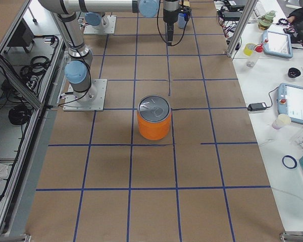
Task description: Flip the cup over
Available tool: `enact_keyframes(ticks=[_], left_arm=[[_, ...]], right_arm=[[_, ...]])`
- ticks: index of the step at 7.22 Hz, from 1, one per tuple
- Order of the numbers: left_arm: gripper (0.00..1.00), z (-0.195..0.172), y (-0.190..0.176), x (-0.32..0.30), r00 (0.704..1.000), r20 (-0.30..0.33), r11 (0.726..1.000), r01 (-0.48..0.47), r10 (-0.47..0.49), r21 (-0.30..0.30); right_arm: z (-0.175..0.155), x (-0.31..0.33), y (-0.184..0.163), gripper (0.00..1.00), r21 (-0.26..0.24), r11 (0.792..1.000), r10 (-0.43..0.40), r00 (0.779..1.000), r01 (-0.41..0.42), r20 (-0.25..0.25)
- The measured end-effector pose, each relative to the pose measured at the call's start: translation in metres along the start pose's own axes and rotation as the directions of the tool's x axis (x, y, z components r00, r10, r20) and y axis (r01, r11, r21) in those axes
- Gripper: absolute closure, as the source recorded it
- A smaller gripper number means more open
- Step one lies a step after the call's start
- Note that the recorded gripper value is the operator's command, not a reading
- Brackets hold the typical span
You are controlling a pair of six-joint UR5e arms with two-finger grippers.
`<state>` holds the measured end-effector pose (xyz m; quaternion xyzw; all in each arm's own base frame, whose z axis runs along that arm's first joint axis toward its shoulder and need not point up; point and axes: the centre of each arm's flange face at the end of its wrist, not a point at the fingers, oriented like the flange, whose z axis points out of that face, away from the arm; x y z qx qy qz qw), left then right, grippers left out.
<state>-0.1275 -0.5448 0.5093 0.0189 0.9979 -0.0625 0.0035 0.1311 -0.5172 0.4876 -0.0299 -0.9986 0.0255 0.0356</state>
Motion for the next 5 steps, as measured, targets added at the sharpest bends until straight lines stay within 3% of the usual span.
enact_keyframes(ticks=[2,5], left_arm=[[0.00,-0.032,0.023,0.000,1.000,0.031,1.000,-0.002,0.001,0.017],[0.00,-0.044,0.036,-0.004,0.998,0.065,1.000,0.007,-0.009,0.025]], right_arm=[[0.001,0.000,0.000,0.00,-0.002,1.000,0.000,1.000,0.000,0.000],[0.002,0.000,0.000,0.00,-0.004,1.000,-0.001,1.000,0.001,0.000]])
